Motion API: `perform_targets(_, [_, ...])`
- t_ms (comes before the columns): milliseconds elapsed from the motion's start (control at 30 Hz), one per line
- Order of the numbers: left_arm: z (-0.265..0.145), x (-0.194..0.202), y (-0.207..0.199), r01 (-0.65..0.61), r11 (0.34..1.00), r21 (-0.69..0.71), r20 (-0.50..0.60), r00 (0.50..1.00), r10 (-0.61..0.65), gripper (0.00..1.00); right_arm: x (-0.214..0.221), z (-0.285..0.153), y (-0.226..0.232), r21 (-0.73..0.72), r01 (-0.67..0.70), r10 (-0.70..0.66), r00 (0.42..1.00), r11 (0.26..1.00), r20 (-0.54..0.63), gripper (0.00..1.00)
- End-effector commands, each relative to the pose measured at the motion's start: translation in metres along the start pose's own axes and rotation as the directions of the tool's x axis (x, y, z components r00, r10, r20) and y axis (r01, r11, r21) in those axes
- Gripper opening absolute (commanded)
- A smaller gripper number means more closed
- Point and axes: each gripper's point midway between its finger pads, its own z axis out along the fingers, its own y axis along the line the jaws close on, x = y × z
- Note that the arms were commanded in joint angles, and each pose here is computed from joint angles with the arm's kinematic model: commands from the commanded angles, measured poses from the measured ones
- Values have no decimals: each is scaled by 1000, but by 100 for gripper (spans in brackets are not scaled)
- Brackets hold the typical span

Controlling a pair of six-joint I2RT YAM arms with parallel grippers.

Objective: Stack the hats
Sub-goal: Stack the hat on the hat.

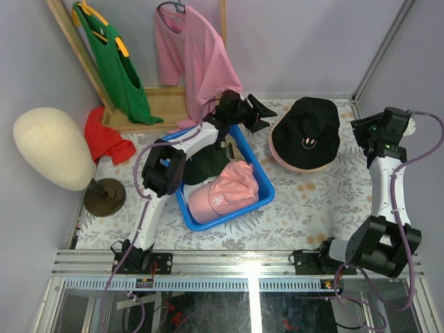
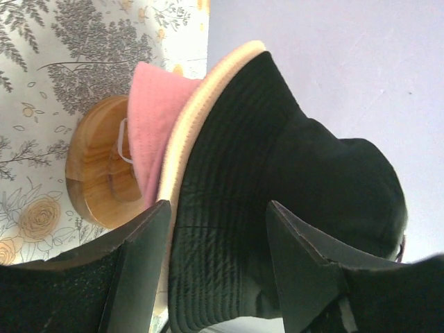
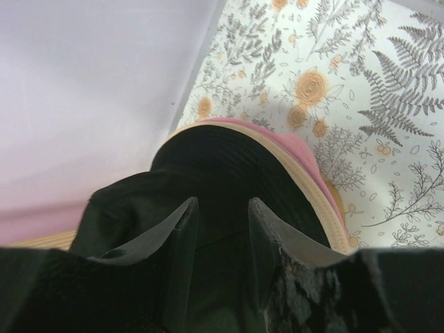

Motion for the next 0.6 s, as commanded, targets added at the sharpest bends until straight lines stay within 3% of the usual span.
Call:
perform_targets(0, [-15,2,-52,-93,991,96,17,996,91,57,-32,-32,37,-85,48,-40,994,995,99,43])
perform_targets(400, [-44,22,-104,-216,970,110,64,976,210,58,-40,-88,98,-191,246,-219,964,950,154,46])
perform_targets(567, [-69,32,-127,-317,947,58,131,943,307,58,-4,-118,129,-259,360,-335,933,896,134,45])
